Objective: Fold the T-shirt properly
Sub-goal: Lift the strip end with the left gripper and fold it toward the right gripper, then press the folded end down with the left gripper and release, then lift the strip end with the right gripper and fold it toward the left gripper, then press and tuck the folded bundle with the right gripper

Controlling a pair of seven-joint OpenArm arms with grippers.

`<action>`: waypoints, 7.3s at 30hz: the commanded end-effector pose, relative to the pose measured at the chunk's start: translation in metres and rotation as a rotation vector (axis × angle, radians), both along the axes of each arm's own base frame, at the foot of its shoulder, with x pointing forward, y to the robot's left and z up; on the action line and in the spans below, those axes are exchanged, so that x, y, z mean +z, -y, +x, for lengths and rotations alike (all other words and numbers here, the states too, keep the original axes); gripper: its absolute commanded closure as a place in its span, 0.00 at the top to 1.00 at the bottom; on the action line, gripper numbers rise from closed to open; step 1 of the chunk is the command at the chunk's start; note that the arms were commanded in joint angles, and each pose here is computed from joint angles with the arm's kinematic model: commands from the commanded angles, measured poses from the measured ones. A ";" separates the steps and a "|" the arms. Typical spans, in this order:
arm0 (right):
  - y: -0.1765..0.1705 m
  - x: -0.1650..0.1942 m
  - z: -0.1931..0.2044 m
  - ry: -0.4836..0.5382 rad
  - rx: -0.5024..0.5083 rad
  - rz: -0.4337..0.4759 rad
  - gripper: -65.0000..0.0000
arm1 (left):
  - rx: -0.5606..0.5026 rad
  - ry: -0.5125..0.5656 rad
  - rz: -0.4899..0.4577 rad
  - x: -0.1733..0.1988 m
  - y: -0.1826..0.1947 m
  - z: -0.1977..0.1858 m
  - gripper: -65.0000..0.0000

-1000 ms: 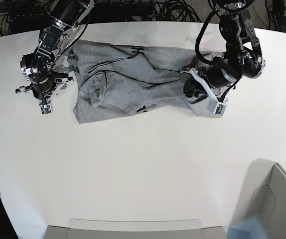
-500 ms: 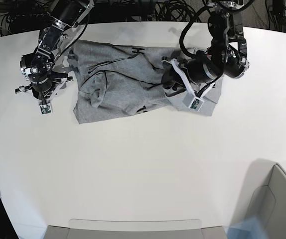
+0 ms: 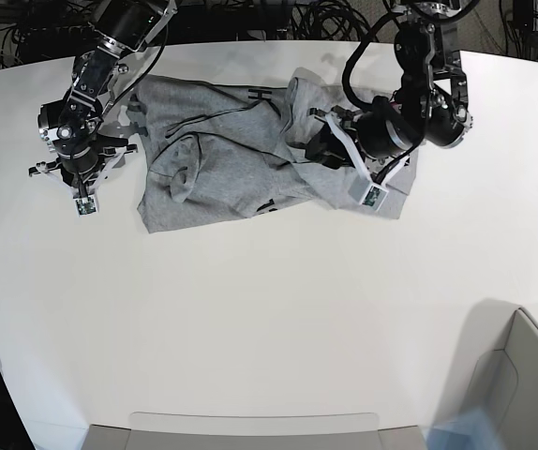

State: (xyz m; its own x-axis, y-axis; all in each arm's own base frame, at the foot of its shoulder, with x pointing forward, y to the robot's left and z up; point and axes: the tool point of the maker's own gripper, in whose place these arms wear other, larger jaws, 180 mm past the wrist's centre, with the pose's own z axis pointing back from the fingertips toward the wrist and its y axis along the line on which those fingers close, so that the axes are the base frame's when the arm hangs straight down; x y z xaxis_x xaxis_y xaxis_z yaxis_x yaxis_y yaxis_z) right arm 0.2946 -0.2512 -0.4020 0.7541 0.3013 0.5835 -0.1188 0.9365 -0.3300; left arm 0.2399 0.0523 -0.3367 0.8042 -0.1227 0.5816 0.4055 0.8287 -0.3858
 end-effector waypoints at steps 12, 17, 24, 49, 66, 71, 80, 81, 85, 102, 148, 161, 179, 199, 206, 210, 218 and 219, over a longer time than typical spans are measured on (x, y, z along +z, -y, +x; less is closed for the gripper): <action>0.007 0.011 0.004 0.038 0.004 -0.017 0.00 | 0.152 -0.028 0.113 -0.014 -0.059 0.009 0.00; 0.006 0.010 0.004 0.035 0.004 -0.016 0.00 | 0.055 -0.080 0.223 -0.038 -0.042 -0.001 0.00; 0.005 0.012 0.006 0.045 0.004 -0.014 0.00 | 0.009 -0.021 0.235 -0.033 -0.012 0.012 0.00; 0.006 0.020 0.015 0.068 0.003 -0.019 0.00 | 0.042 0.143 0.121 0.029 0.025 0.064 0.00; 0.005 0.018 0.015 0.063 0.006 -0.016 0.00 | 0.274 -0.148 0.187 -0.041 -0.029 0.015 0.00; 0.005 0.019 0.015 0.064 0.006 -0.017 0.00 | 0.270 -0.263 0.191 -0.075 -0.027 0.011 0.00; 0.005 0.022 0.018 0.070 0.004 -0.015 0.00 | 0.196 -0.216 0.111 -0.057 0.025 0.043 0.00; 0.005 0.023 0.020 0.075 0.004 -0.015 0.00 | 0.183 -0.208 0.104 -0.054 0.031 0.046 0.00; 0.004 0.023 0.021 0.075 0.005 -0.015 0.00 | 0.138 -0.188 0.083 -0.045 0.055 0.055 0.00; -0.001 0.041 0.033 0.131 0.031 -0.033 0.00 | 0.155 -0.142 0.044 -0.039 0.065 0.073 0.00; -0.041 0.022 -0.037 -0.199 0.044 0.397 0.35 | 0.221 -0.002 0.163 0.008 -0.010 0.043 0.00; -0.033 -0.028 -0.074 -0.365 -0.014 0.481 0.35 | 0.225 -0.003 0.162 0.007 -0.011 0.043 0.00; -0.125 -0.083 -0.113 -0.647 0.211 0.562 0.24 | 0.226 -0.017 0.165 0.003 -0.011 0.039 0.00; 0.035 0.001 -0.001 -0.382 -0.077 0.286 0.00 | 0.332 -0.037 0.171 0.001 -0.043 0.028 0.00; 0.063 0.027 0.016 -0.321 -0.102 0.232 0.00 | 0.388 -0.072 0.185 -0.008 -0.062 0.018 0.00; 0.057 0.045 0.025 -0.262 -0.083 0.198 0.00 | 0.397 -0.078 0.214 -0.011 -0.074 0.014 0.00; -0.029 0.077 0.032 -0.147 0.123 0.096 0.00 | 0.397 -0.077 0.232 -0.011 -0.079 0.014 0.00; -0.042 0.081 0.032 -0.130 0.151 0.092 0.00 | 0.397 -0.077 0.232 -0.011 -0.079 0.014 0.00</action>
State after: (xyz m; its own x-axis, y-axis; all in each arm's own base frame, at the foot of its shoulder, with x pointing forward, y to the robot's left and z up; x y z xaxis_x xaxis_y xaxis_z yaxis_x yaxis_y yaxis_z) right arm 0.3188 -0.2028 -0.3353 0.7993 0.3441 0.4927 -0.2969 0.9389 -0.1742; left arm 0.2504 0.1309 -0.3546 0.8646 0.0815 0.4959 0.0151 0.9821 -0.1877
